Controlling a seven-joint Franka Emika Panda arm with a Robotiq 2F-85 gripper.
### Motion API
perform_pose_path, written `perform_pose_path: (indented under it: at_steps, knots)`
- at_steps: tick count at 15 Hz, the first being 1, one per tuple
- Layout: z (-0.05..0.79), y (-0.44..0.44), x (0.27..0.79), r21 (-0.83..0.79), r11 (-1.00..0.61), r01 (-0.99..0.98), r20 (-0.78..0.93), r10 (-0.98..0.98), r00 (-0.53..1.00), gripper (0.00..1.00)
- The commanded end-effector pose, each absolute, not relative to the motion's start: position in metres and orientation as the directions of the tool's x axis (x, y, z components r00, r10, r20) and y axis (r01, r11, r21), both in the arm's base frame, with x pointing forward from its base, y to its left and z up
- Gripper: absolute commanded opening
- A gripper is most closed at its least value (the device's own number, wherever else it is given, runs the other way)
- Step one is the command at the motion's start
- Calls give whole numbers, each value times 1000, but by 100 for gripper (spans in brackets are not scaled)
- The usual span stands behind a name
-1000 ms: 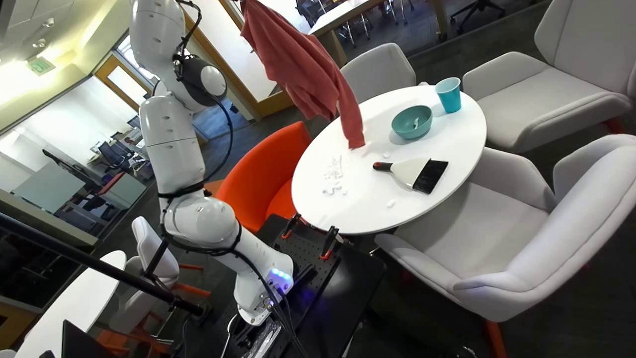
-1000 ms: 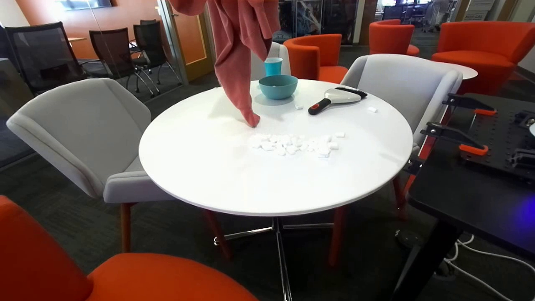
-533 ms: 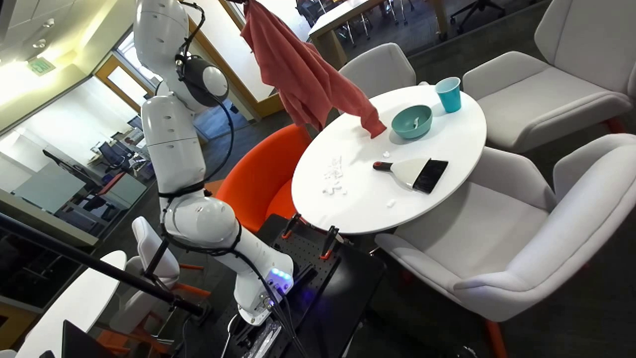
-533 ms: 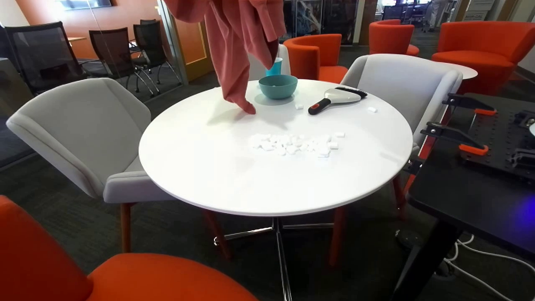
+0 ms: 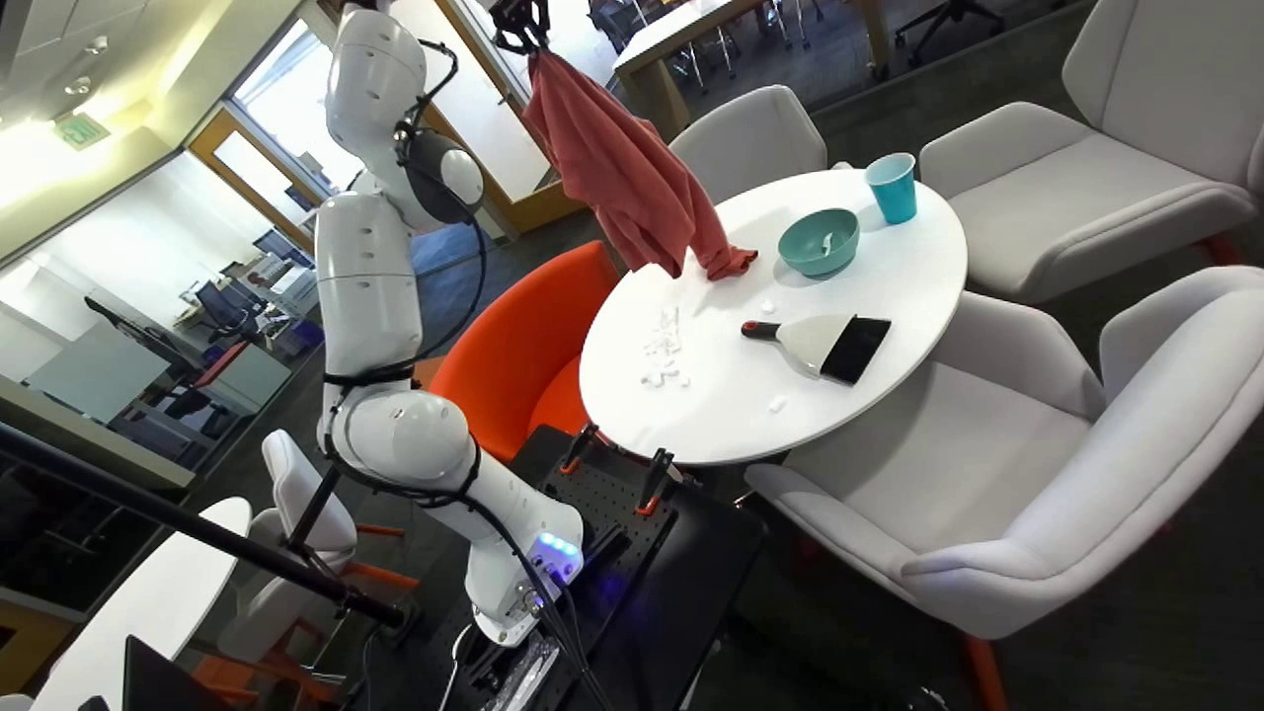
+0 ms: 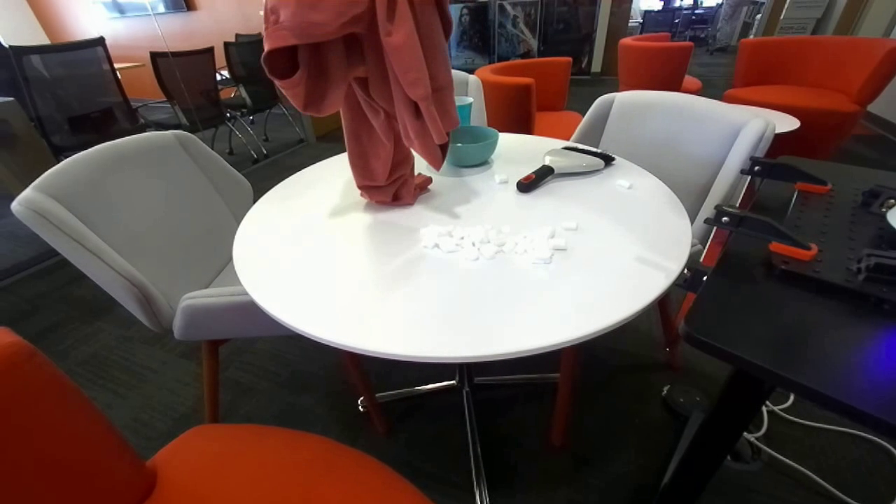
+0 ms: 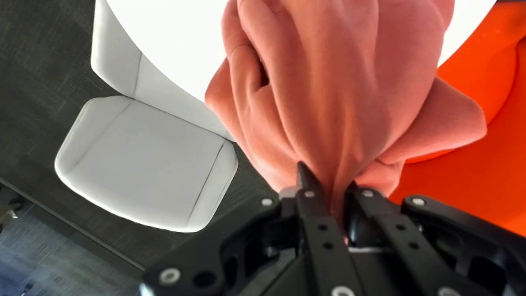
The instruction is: Move the orange sweater from the gray armchair to the table
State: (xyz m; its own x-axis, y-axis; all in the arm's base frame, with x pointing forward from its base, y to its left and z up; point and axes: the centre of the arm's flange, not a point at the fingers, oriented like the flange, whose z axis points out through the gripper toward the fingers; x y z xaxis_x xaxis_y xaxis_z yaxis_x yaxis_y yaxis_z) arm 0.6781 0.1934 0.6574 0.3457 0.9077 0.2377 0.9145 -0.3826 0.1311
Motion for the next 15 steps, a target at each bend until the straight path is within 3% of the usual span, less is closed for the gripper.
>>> perform_pose_path:
  at_steps: [1,2,3,9,10,15]
  knots:
    - [612,190,661,181,-374,909,210,918,336,3]
    - [602,191,662,137,-374,917,196,918,345,3]
    - [625,199,693,116,-384,916,204,912,356,14]
    - [609,201,699,100,-383,918,193,913,359,14]
    - [610,201,699,101,-383,918,194,913,359,3]
    - [539,203,711,113,-389,914,158,915,370,3]
